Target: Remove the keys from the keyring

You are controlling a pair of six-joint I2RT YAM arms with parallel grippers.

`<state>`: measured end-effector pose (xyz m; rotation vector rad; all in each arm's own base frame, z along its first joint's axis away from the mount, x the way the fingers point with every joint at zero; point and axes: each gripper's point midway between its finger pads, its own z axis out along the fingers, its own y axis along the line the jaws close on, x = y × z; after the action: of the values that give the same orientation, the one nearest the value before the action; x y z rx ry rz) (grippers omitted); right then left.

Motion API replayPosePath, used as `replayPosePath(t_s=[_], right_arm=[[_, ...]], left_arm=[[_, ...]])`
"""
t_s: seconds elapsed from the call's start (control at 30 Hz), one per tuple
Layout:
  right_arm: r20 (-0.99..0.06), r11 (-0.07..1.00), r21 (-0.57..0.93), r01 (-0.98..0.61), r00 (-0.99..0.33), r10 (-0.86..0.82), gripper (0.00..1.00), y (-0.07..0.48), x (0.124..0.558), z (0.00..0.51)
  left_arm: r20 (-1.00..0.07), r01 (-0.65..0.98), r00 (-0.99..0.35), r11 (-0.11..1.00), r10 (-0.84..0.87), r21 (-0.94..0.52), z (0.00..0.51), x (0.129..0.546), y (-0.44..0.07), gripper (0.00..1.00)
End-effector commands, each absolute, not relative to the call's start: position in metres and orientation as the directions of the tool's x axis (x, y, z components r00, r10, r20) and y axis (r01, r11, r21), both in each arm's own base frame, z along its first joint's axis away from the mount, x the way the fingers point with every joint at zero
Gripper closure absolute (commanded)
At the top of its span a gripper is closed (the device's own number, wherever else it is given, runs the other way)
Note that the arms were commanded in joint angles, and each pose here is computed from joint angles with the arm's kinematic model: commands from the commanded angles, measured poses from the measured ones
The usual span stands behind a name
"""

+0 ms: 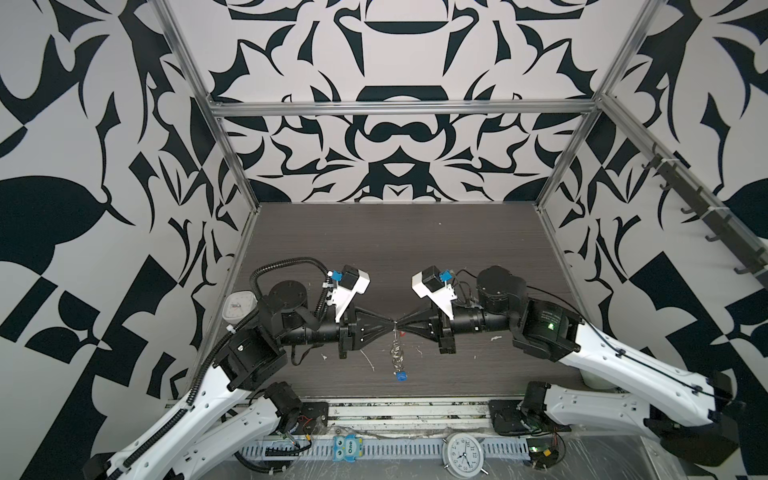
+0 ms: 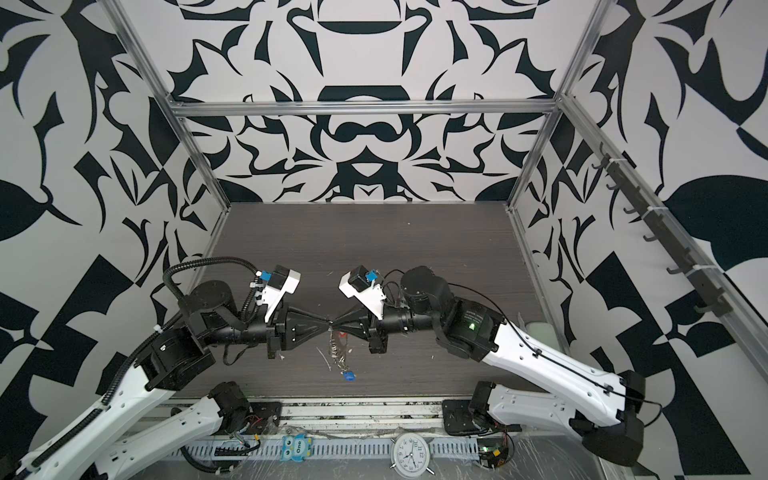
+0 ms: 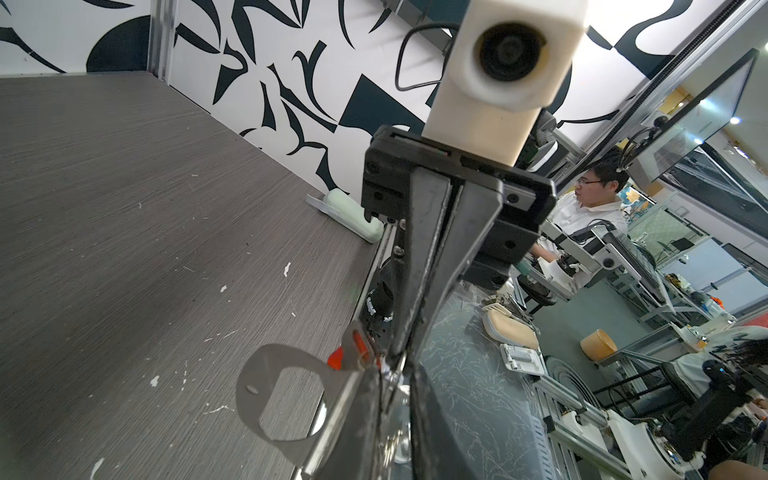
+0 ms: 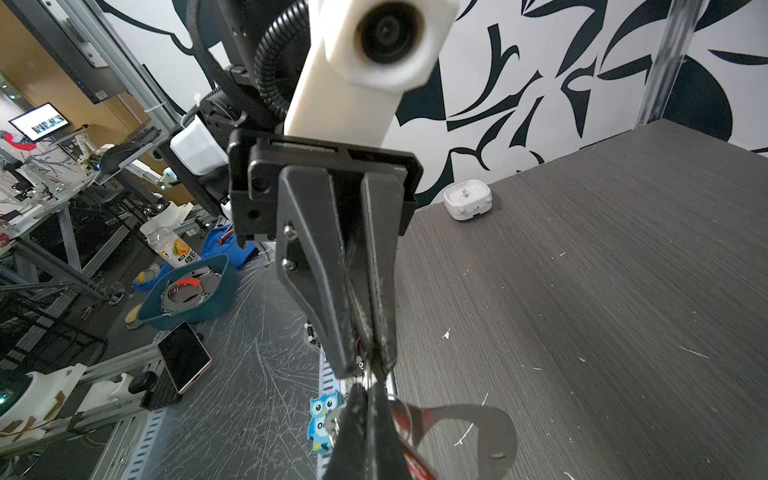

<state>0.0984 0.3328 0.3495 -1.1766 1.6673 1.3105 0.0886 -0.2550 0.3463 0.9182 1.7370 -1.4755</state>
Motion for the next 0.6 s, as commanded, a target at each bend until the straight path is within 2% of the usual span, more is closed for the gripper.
replayPosePath(t_s=[0.0,0.23,0.33,0.5,0.57], right_arm=[[-0.948,0.035,0.285,-0.958,-0.287,-0.138,1.00,0.335,0.097,0.386],[-0.949,0.038,0.284,-0.958,-0.287,-0.130,1.00,0.336,0.099,0.390],[-0.950,0.037,0.284,-0.958,-0.286,-0.127,1.00,0.336,0.099,0.391],[-0.956,0.050,0.275,-0.960,-0.278,-0.091,0.99,0.334,0.101,0.395],[-0.962,0.055,0.262,-0.964,-0.265,-0.066,0.81,0.331,0.101,0.398]], left_arm=[[-0.860,0.865,-0.502,0.064,0.094,-0.498,0.358,0.078,-0.252,0.84],[-0.859,0.864,-0.503,0.068,0.093,-0.498,0.357,0.079,-0.252,0.91],[-0.858,0.863,-0.505,0.076,0.094,-0.499,0.356,0.080,-0.253,0.99],[-0.880,0.881,-0.472,0.047,0.047,-0.470,0.364,0.079,-0.252,1.00],[-0.896,0.896,-0.444,0.031,-0.001,-0.443,0.372,0.076,-0.248,1.00]])
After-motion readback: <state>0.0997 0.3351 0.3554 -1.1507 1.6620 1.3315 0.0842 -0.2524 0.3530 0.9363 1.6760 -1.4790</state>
